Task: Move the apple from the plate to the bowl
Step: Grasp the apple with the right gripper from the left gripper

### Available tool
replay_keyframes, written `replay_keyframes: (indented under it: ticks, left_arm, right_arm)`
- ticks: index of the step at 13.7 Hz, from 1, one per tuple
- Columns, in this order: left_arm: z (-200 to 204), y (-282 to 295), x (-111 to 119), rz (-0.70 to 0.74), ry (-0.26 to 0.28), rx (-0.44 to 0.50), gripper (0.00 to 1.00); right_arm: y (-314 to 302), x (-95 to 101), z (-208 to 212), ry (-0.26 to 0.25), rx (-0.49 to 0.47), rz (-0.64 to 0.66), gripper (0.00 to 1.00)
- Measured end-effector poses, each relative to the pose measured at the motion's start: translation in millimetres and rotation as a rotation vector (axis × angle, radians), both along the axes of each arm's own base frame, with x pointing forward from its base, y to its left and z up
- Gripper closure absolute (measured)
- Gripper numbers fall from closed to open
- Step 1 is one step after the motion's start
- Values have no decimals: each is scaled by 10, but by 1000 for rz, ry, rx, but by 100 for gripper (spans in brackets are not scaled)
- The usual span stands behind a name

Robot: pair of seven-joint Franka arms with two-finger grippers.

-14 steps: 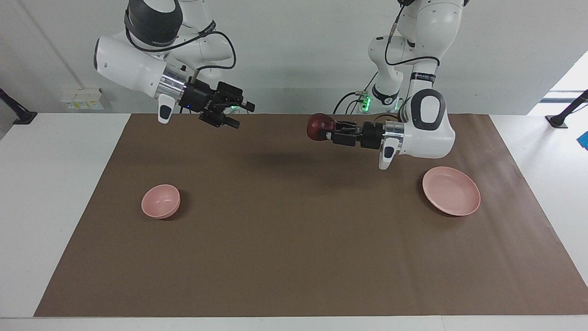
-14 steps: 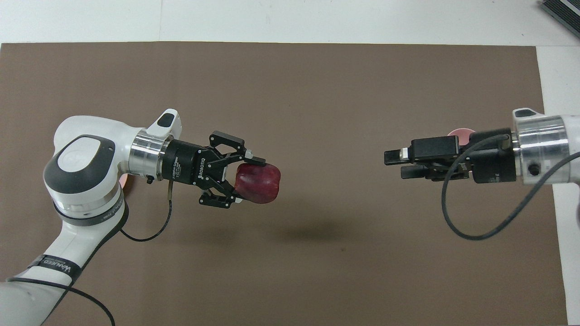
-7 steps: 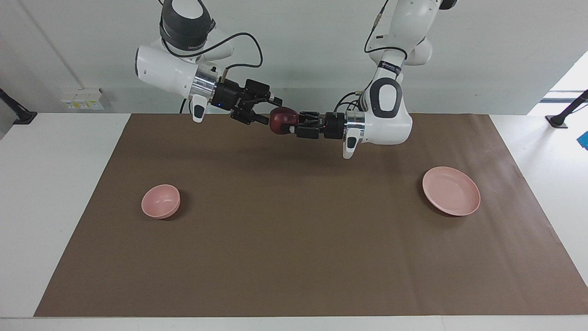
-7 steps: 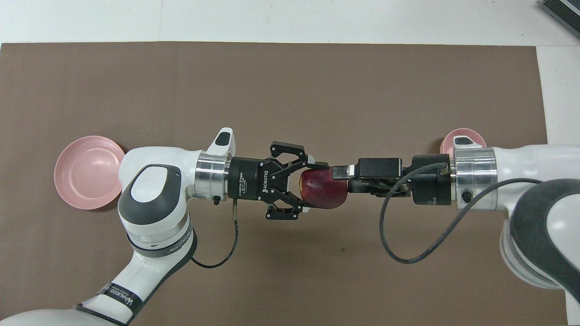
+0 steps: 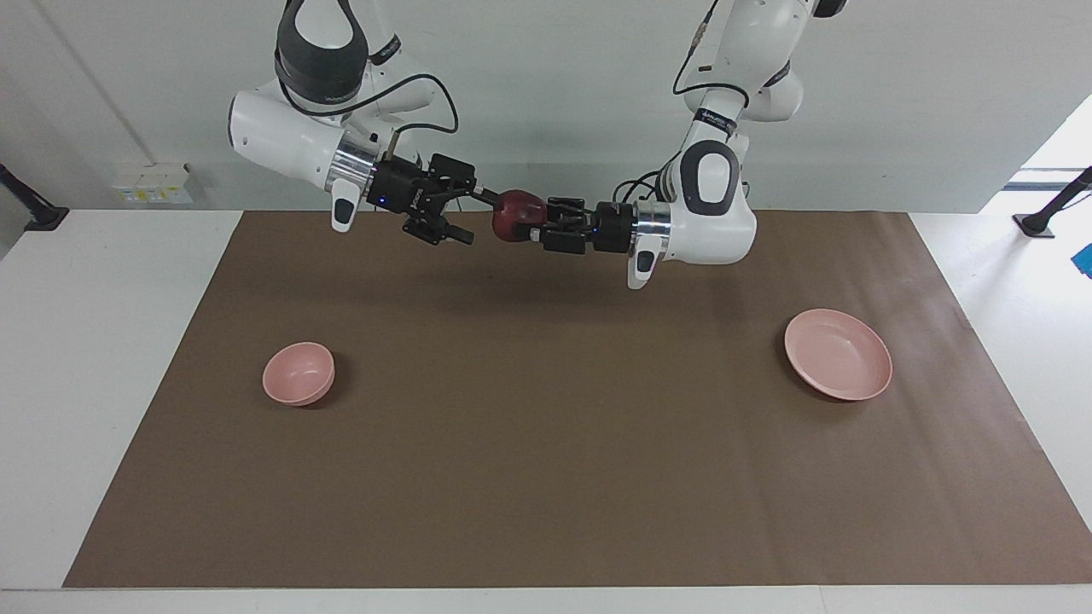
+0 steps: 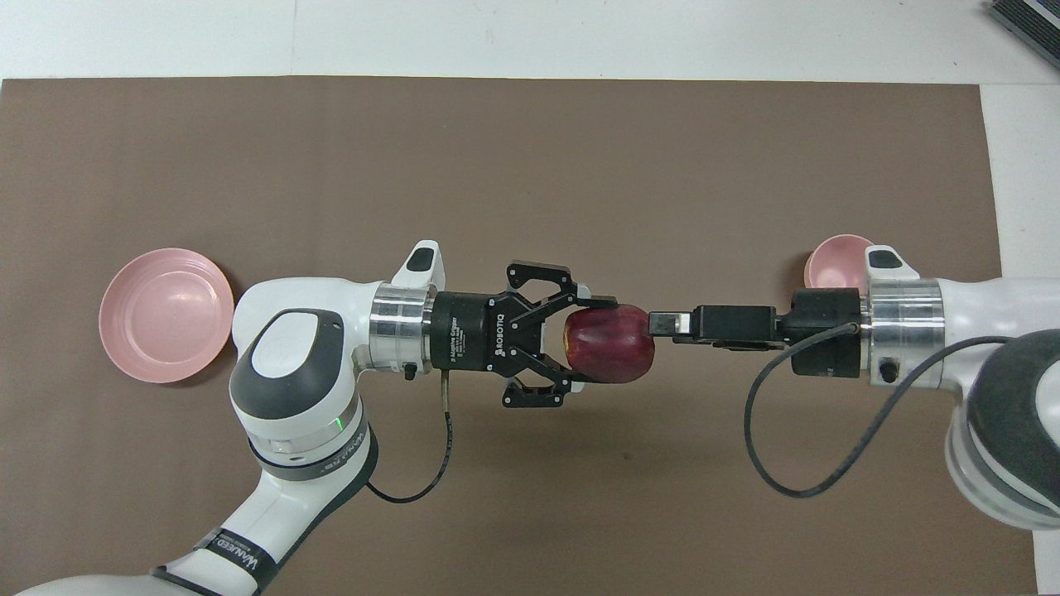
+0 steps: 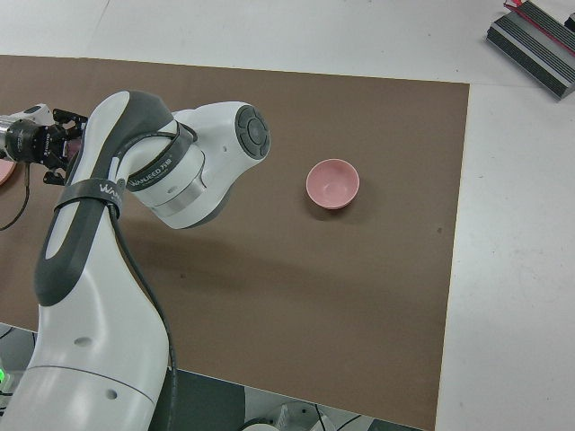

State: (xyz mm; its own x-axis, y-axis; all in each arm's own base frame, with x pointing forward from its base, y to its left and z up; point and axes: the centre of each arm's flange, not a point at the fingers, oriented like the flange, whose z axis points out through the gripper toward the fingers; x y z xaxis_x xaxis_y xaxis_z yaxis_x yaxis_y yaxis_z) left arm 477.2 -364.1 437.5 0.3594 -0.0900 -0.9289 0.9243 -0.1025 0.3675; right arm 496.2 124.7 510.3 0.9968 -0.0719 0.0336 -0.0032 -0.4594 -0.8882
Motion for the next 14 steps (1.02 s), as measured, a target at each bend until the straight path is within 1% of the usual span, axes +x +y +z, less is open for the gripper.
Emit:
replay_keyframes:
  ticks: [2, 6, 12, 13, 14]
  left_arm:
    - [15, -122, -62, 10, -1, 13, 26]
    - [27, -195, -95, 21, -8, 31, 26]
    - [81, -401, -204, 38, -22, 67, 26]
    - [84, -411, -210, 39, -22, 68, 26]
    - [83, -414, -211, 39, -22, 69, 26]
  right_arm:
    - [35, -11, -6, 1, -1, 7, 0]
    - [62, -38, -27, 6, -1, 14, 0]
    - [81, -112, -65, 17, 0, 24, 0]
    - [67, -113, -75, 19, 0, 21, 7]
    - [63, -115, -76, 19, 0, 21, 11]
